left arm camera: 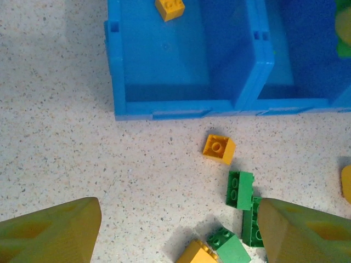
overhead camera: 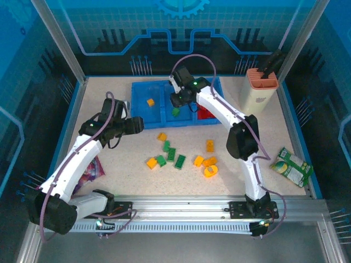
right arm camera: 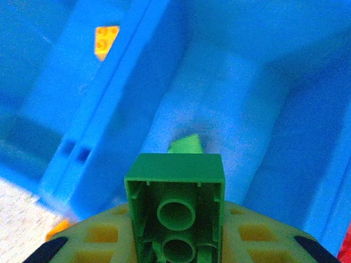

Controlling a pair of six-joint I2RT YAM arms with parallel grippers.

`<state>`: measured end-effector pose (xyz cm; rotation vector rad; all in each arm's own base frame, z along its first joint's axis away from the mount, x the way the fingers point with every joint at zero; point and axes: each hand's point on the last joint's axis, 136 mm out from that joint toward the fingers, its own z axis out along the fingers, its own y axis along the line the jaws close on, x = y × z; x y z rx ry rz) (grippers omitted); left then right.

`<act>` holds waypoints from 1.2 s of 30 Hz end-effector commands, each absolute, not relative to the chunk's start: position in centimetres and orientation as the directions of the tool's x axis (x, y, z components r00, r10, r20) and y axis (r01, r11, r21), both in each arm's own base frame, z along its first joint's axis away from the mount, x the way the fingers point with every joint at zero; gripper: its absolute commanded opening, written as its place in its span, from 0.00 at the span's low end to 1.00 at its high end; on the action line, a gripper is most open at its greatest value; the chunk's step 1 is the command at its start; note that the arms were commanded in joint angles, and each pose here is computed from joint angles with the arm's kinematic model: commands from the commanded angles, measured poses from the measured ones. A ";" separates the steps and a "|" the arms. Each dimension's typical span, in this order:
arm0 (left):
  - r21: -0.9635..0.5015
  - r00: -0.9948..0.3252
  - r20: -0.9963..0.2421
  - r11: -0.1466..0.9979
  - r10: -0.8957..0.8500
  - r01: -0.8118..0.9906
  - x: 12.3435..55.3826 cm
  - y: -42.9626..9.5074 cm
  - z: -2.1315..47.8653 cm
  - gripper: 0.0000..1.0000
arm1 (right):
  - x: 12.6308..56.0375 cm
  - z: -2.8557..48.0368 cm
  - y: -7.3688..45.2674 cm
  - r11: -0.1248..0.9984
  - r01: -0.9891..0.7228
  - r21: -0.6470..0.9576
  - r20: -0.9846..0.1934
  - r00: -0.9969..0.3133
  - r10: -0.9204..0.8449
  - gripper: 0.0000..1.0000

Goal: Sort the legos into containers by color
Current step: Place the lego in the container, then pick up the lego from the bottom-center of the table.

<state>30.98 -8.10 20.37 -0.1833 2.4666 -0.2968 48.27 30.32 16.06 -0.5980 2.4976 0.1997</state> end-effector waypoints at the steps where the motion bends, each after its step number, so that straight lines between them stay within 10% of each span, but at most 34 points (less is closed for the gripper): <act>1: -0.247 -0.795 -0.566 0.965 -0.218 -0.088 30.1 -7.4 19.8 0.77 | 49.7 11.8 28.8 0.880 -0.474 -0.036 -0.456 -0.775 -0.436 0.26; 18: -0.228 -0.794 -0.568 0.968 -0.217 -0.102 30.3 -7.0 20.1 0.78 | 51.7 12.2 28.8 0.877 -0.480 -0.001 -0.493 -0.763 -0.418 0.50; 28: -0.231 -0.795 -0.570 0.969 -0.207 -0.087 30.9 -7.4 20.0 0.79 | 46.6 18.8 30.4 0.799 -0.601 -0.009 -0.580 -0.648 -0.494 0.54; 36: -0.234 -0.792 -0.574 0.969 -0.205 -0.082 31.0 -7.4 19.8 0.80 | 36.6 16.2 27.8 0.921 -0.362 0.141 -0.372 -0.882 -0.290 0.50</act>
